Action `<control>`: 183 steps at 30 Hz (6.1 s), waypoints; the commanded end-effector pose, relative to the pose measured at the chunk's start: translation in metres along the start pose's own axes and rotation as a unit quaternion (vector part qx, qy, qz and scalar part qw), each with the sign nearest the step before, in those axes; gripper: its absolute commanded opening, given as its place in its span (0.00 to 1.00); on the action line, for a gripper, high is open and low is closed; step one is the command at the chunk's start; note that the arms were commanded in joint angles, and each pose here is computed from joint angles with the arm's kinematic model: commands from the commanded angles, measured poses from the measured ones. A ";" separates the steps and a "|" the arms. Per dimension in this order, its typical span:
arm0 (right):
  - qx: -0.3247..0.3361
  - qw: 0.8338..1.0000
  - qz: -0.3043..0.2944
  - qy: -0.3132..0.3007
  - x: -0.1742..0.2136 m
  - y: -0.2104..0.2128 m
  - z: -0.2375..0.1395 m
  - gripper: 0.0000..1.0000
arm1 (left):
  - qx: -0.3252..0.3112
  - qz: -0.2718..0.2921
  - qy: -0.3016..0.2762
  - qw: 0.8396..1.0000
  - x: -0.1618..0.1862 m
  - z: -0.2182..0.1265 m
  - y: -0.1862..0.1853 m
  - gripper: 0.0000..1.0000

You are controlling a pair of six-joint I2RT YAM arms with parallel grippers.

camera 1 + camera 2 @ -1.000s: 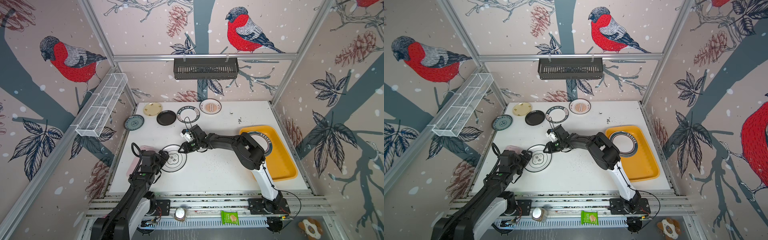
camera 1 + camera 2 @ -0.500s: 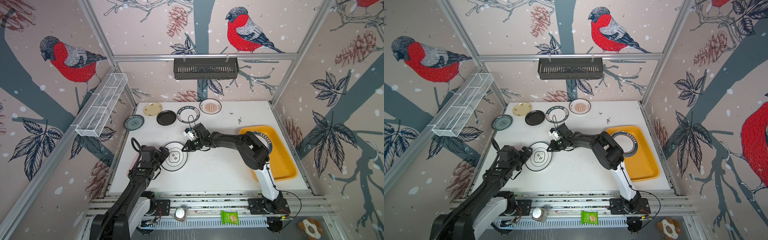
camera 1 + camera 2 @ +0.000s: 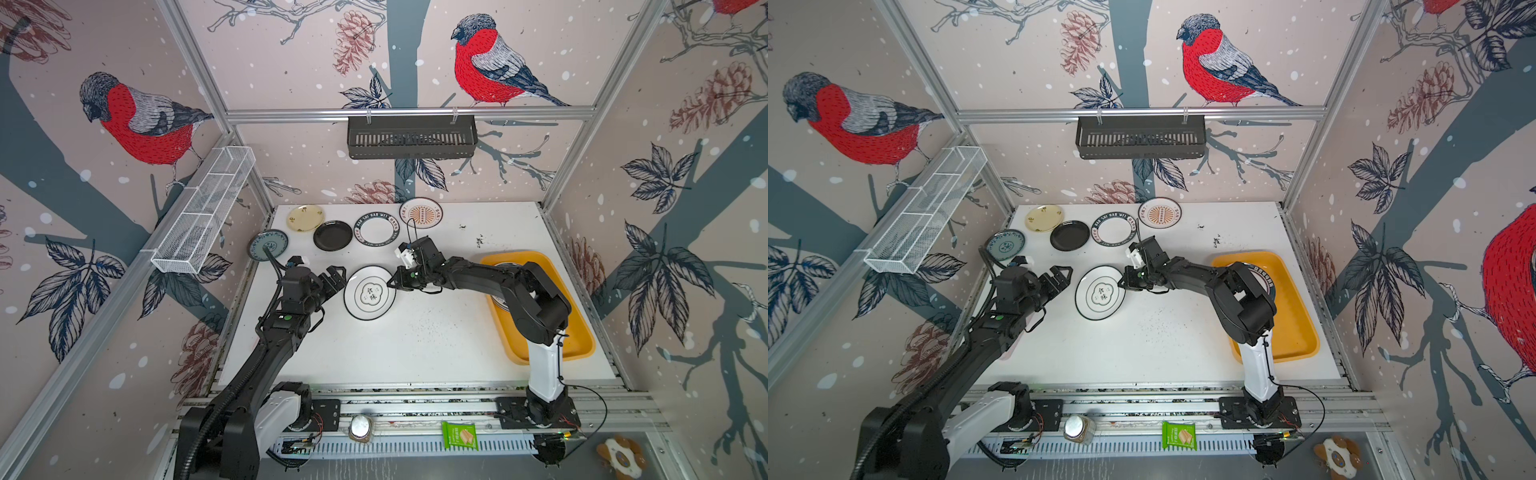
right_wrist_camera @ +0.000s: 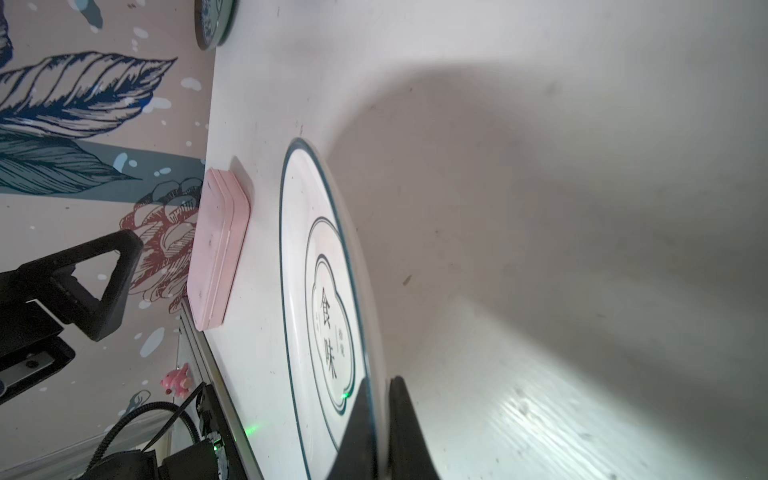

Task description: Place the plates into the plastic bin on the countertop

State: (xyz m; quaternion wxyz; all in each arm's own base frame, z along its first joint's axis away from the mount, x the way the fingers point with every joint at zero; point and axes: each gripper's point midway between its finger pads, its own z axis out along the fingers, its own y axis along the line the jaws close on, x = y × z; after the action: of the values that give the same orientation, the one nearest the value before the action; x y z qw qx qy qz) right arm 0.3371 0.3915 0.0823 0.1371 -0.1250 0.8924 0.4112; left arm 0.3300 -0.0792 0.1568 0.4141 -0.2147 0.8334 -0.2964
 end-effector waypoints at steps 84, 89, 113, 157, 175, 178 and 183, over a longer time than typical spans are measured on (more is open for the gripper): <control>0.205 0.815 0.365 -0.401 0.076 -0.264 -0.348 0.39 | 0.297 0.347 0.186 0.870 0.153 0.072 -0.226 0.97; 0.218 0.813 0.365 -0.399 0.077 -0.265 -0.350 0.60 | 0.289 0.348 0.184 0.873 0.151 0.073 -0.225 0.96; 0.281 0.804 0.331 -0.405 0.076 -0.233 -0.380 0.98 | 0.293 0.341 0.162 0.878 0.147 0.086 -0.231 0.96; 0.205 0.887 0.165 -0.380 -0.112 -0.096 -0.240 1.00 | 0.093 0.284 -0.034 0.954 -0.006 -0.056 -0.128 0.96; 0.156 0.914 0.207 -0.313 -0.218 -0.167 -0.121 0.97 | 0.106 0.154 -0.023 0.982 -0.059 -0.022 -0.068 0.97; 0.144 0.909 0.219 -0.323 -0.230 -0.174 -0.113 0.96 | 0.108 0.149 -0.019 0.983 -0.060 -0.019 -0.064 0.96; 0.124 0.903 0.249 -0.328 -0.237 -0.188 -0.099 0.94 | 0.116 0.143 -0.007 0.983 -0.057 -0.014 -0.062 0.96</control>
State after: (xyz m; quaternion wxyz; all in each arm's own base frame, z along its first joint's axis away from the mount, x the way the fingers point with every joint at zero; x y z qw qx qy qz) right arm 0.5984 0.2191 0.0902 0.3270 0.2468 0.8577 0.3105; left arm 0.3557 -0.0809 0.2285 0.4683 -0.0630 0.8245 -0.3112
